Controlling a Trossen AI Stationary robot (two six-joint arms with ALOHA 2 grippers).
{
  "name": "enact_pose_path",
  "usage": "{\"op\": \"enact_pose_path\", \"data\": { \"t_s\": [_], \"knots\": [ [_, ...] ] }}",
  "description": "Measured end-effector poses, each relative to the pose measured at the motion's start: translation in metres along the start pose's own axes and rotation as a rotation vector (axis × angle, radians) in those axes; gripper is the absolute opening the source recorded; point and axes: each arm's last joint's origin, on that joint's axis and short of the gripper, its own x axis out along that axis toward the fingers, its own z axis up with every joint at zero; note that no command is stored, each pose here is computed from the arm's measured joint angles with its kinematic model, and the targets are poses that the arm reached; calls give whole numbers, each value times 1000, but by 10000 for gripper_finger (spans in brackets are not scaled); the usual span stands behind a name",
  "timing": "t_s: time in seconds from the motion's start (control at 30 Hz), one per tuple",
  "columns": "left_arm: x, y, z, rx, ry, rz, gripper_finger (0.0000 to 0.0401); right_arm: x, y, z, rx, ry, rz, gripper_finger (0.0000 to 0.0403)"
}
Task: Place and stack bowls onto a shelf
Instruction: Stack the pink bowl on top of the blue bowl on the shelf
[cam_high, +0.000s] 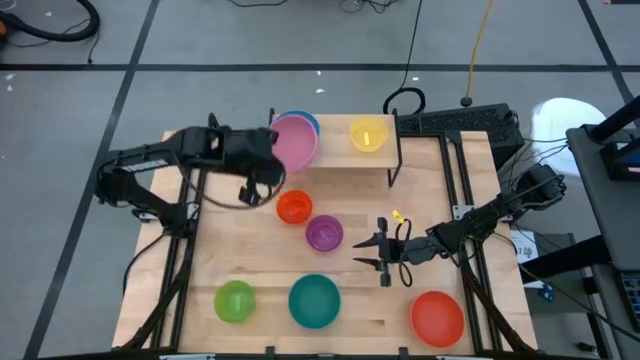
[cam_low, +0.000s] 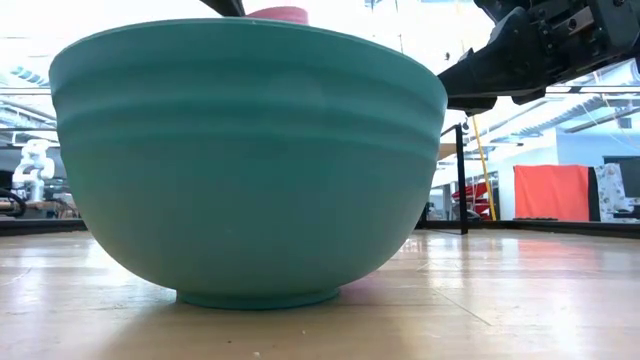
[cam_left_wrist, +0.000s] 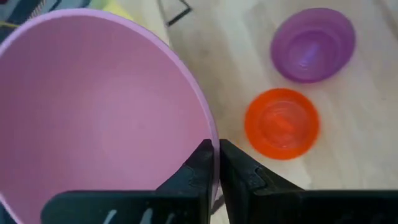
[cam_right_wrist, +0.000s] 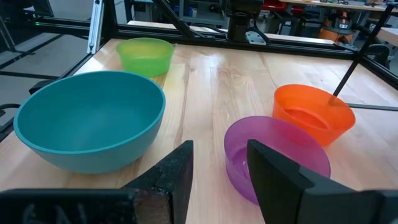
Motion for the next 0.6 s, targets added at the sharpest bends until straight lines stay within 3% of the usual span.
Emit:
{"op": "enact_pose_path", "data": {
  "t_s": [0.17, 0.37, 0.6],
  "knots": [
    [-5, 25, -7, -6, 2, 61, 10, 0, 0, 0, -5, 0, 0, 141],
    [-8, 55, -3, 0, -1, 126, 21, 0, 0, 0, -5, 0, 0, 141],
    [12, 86, -5, -33, 17, 73, 12, 0, -1, 0, 8, -2, -23, 141]
  ]
}}
